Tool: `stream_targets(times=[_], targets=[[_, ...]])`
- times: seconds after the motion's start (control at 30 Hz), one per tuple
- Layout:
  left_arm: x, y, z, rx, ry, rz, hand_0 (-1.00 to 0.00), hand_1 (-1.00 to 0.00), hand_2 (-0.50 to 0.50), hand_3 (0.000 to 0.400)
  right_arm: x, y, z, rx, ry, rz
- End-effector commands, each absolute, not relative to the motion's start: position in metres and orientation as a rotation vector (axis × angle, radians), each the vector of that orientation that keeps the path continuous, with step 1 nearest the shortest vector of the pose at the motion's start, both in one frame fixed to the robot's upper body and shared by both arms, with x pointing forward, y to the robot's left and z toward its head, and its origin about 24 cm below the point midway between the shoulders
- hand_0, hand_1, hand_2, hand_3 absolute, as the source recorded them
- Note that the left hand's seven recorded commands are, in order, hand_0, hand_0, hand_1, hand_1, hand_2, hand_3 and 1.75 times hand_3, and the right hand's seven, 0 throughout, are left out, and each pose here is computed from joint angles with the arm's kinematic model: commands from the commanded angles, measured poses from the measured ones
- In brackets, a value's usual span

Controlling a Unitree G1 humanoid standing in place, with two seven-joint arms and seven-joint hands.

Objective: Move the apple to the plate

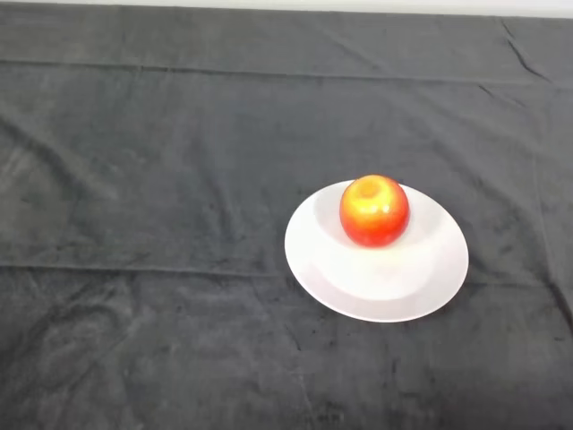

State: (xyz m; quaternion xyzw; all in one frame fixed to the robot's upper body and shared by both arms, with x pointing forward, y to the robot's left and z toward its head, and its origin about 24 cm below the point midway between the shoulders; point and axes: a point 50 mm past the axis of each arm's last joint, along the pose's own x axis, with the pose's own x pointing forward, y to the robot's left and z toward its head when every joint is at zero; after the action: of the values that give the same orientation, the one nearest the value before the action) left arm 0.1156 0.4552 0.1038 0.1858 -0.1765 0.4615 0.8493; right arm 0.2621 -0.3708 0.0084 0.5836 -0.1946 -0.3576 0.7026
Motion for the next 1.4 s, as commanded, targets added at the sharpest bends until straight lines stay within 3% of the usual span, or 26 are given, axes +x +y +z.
stream_targets(times=[0.03, 1.4], targets=[[0.1131, 0.4655, 0.121, 0.411, -0.434, 1.024, 0.0, 0.0, 0.0, 0.0, 0.2563, -0.3842, 0.0165, 1.27, -0.471, -0.808], [0.1231, 0.459, 0.1209, 0.407, -0.457, 0.975, 0.0, 0.0, 0.0, 0.0, 0.2563, -0.3843, 0.0164, 1.271, -0.474, -0.807]])
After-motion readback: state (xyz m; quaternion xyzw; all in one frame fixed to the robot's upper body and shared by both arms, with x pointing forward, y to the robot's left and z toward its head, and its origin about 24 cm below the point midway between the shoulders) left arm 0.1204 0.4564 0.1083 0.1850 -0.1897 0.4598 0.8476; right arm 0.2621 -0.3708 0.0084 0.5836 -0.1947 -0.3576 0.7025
